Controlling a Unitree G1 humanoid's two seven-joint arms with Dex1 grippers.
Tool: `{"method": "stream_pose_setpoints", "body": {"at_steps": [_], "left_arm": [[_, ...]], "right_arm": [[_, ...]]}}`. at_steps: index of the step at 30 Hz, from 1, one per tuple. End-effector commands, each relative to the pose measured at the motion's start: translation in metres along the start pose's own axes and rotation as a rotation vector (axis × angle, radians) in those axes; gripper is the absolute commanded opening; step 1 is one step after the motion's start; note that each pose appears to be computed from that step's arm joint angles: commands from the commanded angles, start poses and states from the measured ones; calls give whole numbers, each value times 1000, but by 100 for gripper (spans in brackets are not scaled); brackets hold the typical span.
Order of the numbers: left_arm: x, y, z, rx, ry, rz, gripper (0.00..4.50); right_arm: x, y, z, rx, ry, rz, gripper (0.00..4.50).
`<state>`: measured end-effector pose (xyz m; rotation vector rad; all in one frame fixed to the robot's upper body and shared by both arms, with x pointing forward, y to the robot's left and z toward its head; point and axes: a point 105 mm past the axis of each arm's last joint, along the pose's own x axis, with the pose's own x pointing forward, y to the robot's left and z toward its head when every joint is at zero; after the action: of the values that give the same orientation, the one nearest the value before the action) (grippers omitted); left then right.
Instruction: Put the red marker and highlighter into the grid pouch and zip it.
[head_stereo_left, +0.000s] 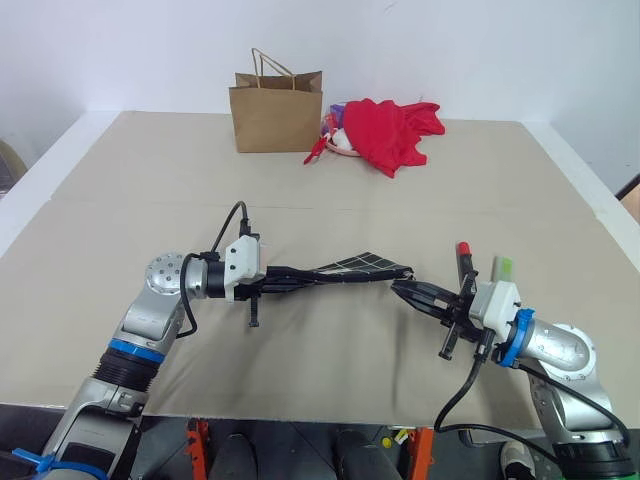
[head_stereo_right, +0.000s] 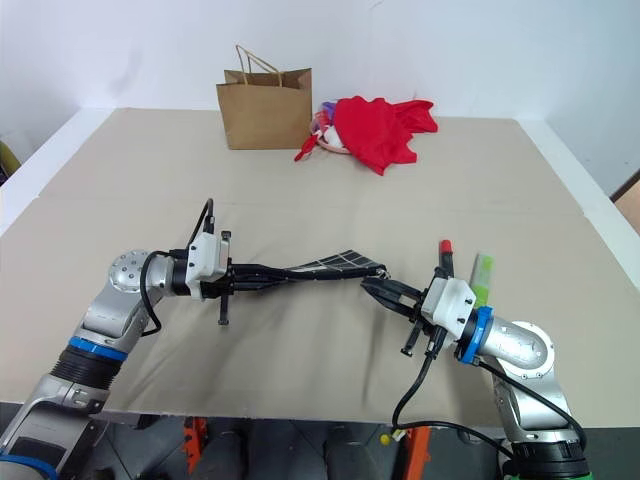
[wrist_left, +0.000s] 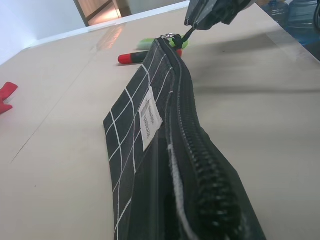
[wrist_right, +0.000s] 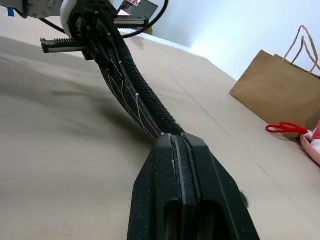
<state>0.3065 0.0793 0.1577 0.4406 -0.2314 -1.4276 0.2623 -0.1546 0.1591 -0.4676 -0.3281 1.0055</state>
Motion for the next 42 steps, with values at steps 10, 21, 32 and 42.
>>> {"method": "stream_pose_setpoints", "body": {"at_steps": [10, 21, 32, 42], "left_arm": [[3, 1, 12, 55, -32, 7, 0], [8, -2, 9, 65, -32, -1, 0], [18, 3, 11, 111, -52, 17, 0], [27, 2, 14, 122, -75, 17, 0]], "right_arm": [[37, 13, 27, 16, -40, 106, 2], [59, 20, 42, 64, -75, 167, 2], [94, 32, 46, 160, -96, 226, 2], [118, 39, 56, 161, -132, 295, 2]]}}
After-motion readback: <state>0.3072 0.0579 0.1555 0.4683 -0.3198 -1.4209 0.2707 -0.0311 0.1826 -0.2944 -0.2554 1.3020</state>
